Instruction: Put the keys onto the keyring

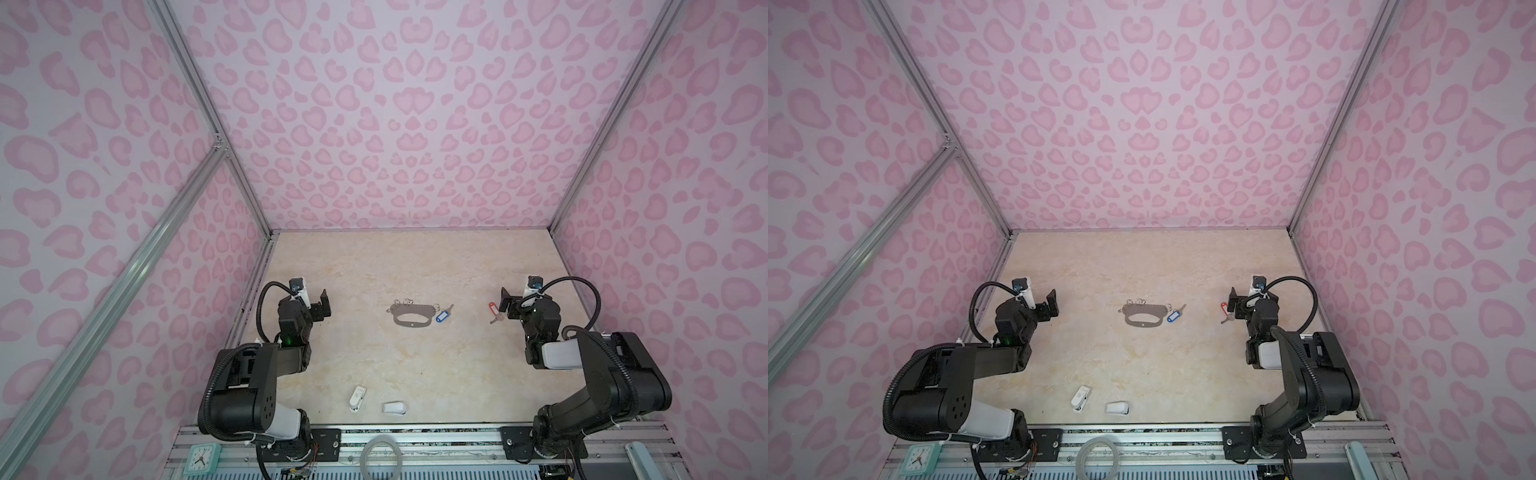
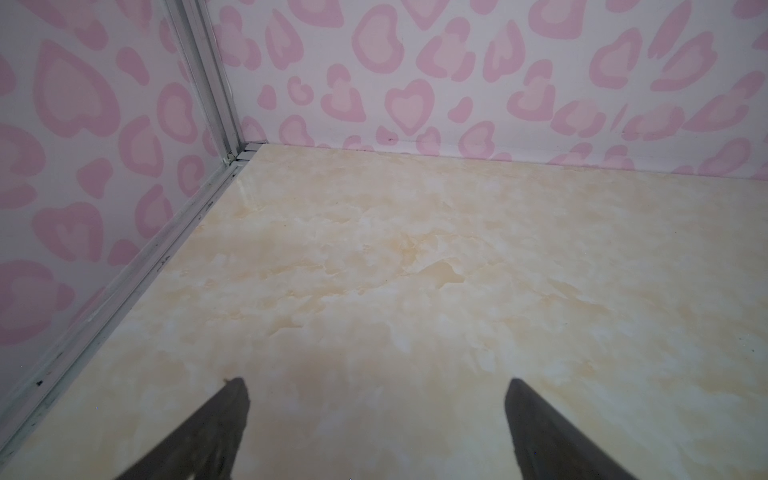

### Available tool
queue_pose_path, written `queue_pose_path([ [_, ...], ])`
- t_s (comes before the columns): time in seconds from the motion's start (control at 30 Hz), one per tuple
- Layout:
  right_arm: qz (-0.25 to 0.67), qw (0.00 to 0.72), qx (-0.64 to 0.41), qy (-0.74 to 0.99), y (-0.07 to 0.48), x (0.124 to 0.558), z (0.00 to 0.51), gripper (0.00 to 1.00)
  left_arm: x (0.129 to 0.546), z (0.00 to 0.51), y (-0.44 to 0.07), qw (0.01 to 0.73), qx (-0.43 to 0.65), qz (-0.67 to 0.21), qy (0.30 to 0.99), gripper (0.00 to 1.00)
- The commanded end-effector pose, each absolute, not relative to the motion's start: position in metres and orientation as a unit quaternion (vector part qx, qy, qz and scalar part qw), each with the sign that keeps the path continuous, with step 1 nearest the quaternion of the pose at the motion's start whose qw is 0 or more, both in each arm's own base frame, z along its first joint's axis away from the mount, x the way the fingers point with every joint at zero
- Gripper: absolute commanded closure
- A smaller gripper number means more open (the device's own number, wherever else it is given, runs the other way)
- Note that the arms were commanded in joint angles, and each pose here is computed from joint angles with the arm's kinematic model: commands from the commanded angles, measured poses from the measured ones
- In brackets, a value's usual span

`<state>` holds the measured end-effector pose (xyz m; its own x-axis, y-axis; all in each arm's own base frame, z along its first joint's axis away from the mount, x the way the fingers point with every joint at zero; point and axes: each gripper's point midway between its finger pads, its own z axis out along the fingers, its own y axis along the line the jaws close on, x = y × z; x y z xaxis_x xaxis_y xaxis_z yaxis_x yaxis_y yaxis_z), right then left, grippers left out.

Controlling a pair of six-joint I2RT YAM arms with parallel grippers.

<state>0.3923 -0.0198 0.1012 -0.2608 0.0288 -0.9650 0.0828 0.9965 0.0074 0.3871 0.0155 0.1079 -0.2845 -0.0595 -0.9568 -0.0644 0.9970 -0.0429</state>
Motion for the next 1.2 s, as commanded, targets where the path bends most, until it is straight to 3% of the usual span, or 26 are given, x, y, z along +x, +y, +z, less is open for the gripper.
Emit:
queue_pose_path([
  [0.0,-0.024,0.607,0.034,0.794,-0.0201,0.3925,0.1006,0.00,0.3891,0.1169,0.0156,0.611,-0.039,0.002,0.791,0.03],
  [1.17,-0.024,0.608,0.034,0.793,-0.0199,0.3917,0.1012,0.02,0.3886,0.1177,0.0154,0.612,-0.040,-0.001,0.790,0.03],
])
